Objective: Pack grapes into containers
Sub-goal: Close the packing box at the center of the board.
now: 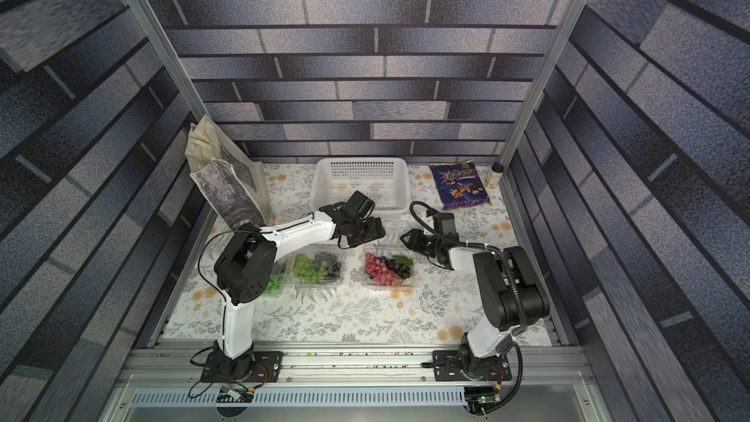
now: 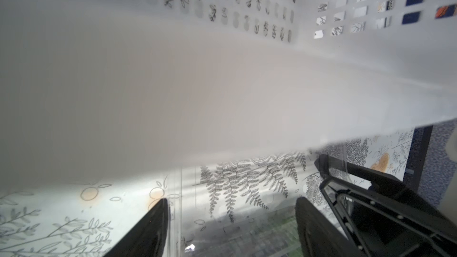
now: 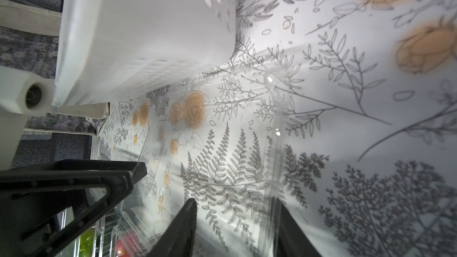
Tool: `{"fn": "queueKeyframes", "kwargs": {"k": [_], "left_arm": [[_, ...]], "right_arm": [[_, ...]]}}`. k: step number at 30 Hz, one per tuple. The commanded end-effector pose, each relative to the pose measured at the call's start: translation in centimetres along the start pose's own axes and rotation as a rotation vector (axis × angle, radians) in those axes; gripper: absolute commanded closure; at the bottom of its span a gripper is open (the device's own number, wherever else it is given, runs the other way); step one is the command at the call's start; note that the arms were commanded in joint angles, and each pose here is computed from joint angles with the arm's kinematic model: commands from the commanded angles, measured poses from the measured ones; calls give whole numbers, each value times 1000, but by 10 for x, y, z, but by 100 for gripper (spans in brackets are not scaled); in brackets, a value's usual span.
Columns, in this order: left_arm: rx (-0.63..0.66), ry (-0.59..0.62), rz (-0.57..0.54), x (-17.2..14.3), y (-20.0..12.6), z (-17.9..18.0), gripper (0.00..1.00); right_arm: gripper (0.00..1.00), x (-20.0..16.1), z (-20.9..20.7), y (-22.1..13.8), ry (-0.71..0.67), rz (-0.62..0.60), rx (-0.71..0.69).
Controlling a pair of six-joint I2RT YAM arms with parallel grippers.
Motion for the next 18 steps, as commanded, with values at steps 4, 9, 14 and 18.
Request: {"fn": "queueKeyframes", "kwargs": {"k": [4,9,14,18], "left_arm": [[-24,32,46,-18,-2,-14,19],[-29,40,45,-22,-4,-17,19],[-34,44,30,-20,-10,-19,19],[-44,46,16,-18,-17,-22,18]], "right_arm": [[52,-5,13,-16,-5,-29,53],[51,-6,17,-28,-19,-48,40],[49,-2,22,-37,-45,-58,30],[47,-1,26,-43,-56,-64,33]]}}
Point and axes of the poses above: each gripper's point midway between its finger pads, its own y axis out along the fingers, its own z axis along the line the jaws close on, x = y × z, the point moved 1 cm from there along -y, back along the fingers, and after that the axes turned 7 degrees about -y, right-handed, at the moved point
